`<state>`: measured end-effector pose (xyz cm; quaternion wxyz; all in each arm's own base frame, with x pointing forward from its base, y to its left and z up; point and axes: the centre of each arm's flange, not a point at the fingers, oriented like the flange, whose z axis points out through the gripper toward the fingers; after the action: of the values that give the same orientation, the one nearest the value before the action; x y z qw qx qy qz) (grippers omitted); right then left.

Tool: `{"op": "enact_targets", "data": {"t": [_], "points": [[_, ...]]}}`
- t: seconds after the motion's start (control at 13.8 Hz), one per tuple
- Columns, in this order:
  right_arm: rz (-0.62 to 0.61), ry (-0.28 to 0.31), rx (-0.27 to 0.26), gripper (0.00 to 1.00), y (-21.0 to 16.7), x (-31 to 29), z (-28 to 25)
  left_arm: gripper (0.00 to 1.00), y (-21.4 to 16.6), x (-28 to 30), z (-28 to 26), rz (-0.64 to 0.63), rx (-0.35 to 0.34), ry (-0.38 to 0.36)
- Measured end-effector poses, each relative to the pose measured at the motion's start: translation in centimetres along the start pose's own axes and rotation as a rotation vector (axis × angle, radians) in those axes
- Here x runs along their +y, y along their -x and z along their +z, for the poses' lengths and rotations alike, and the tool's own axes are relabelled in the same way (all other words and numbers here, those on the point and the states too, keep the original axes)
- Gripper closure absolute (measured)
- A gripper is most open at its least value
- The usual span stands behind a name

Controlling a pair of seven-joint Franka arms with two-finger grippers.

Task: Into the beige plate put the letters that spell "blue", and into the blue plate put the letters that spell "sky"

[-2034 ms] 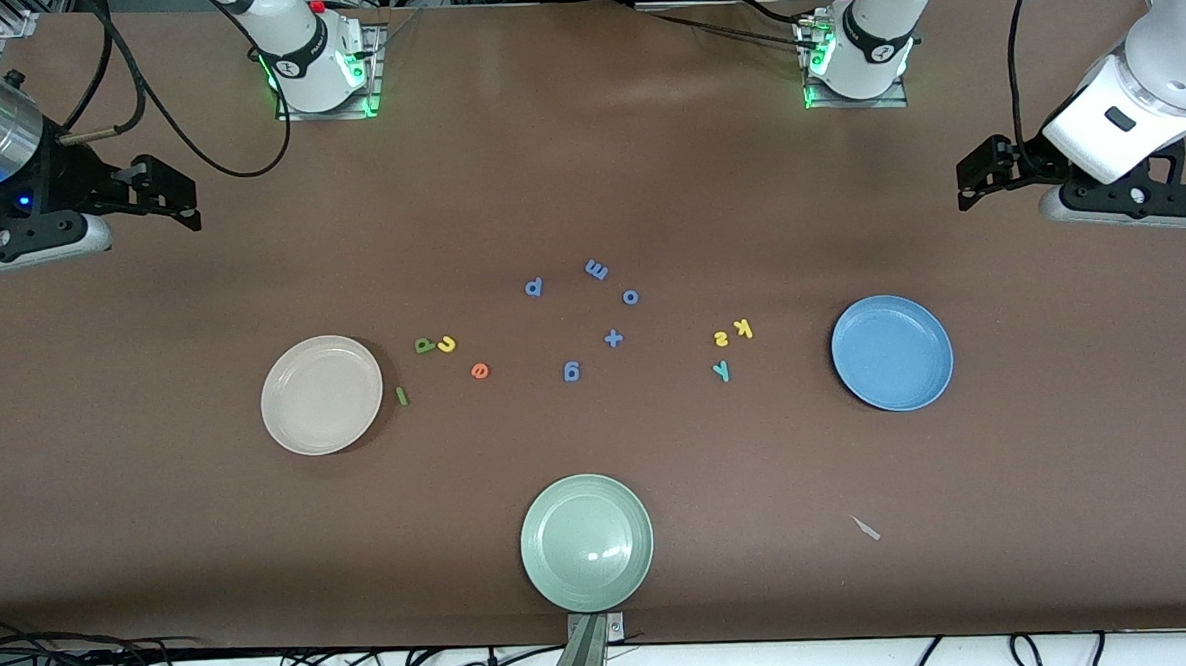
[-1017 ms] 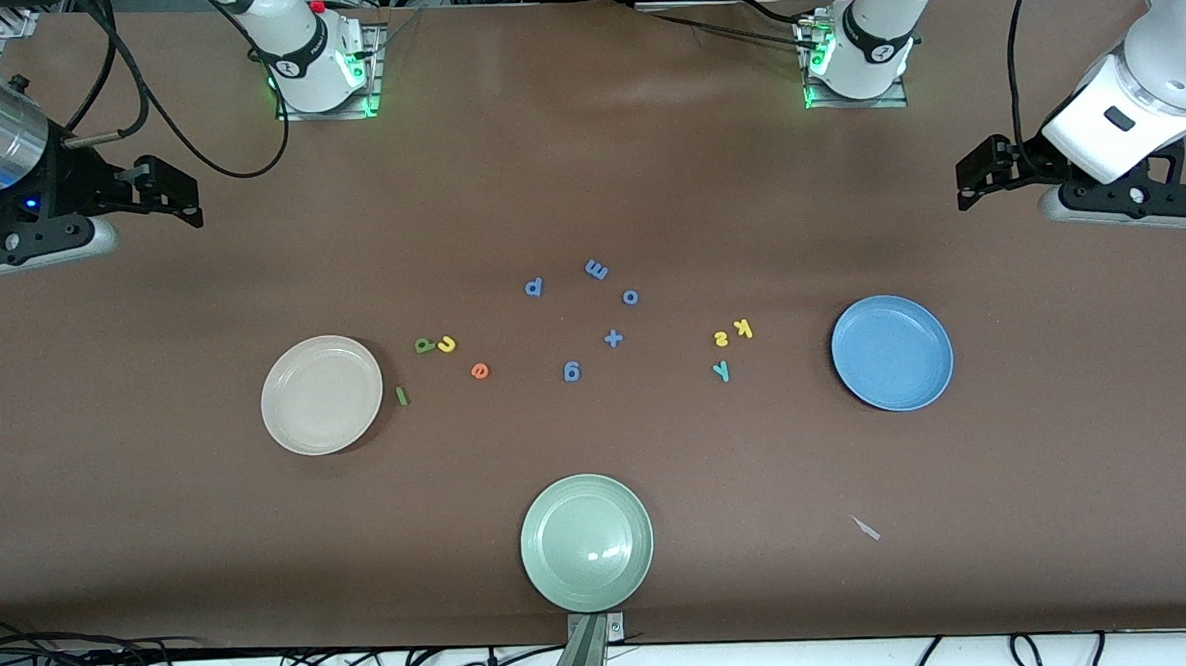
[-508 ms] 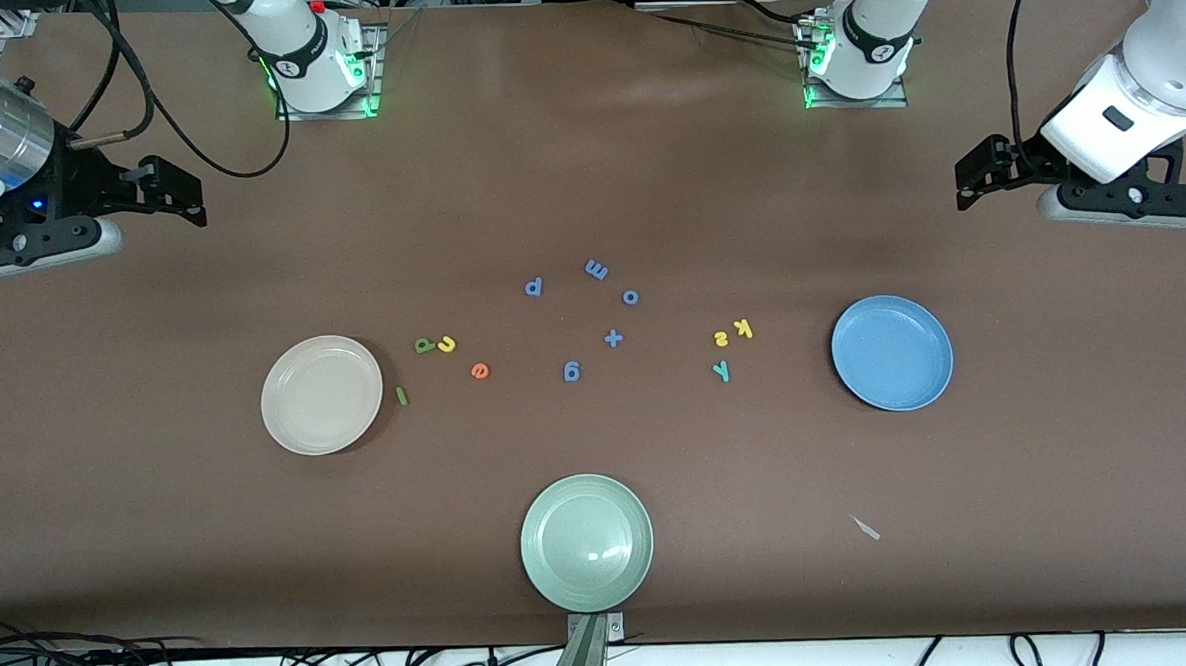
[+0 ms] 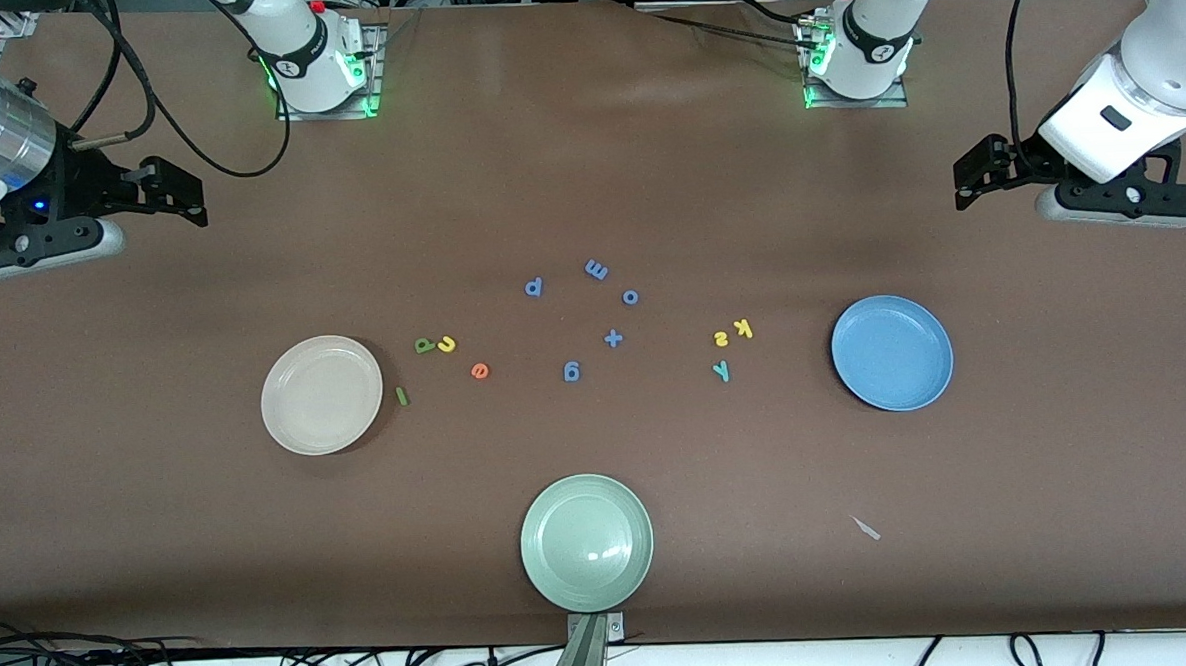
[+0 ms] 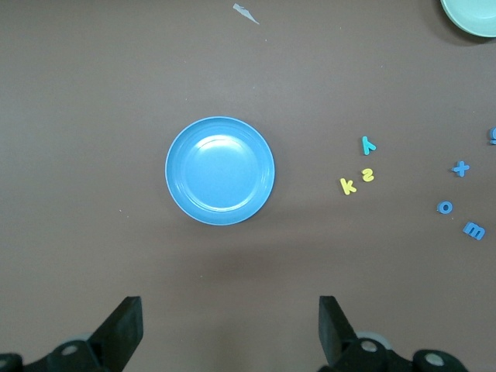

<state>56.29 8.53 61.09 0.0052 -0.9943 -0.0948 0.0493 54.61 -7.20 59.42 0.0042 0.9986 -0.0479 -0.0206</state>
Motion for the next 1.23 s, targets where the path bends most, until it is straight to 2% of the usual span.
{"op": "enact_targets", "data": {"t": [1.23], "points": [[0.005,0.0,-0.005,0.0,0.0,0.26,0.23,0.0,0.01,0.16,0.0,0.003,0.0,0.0]]}}
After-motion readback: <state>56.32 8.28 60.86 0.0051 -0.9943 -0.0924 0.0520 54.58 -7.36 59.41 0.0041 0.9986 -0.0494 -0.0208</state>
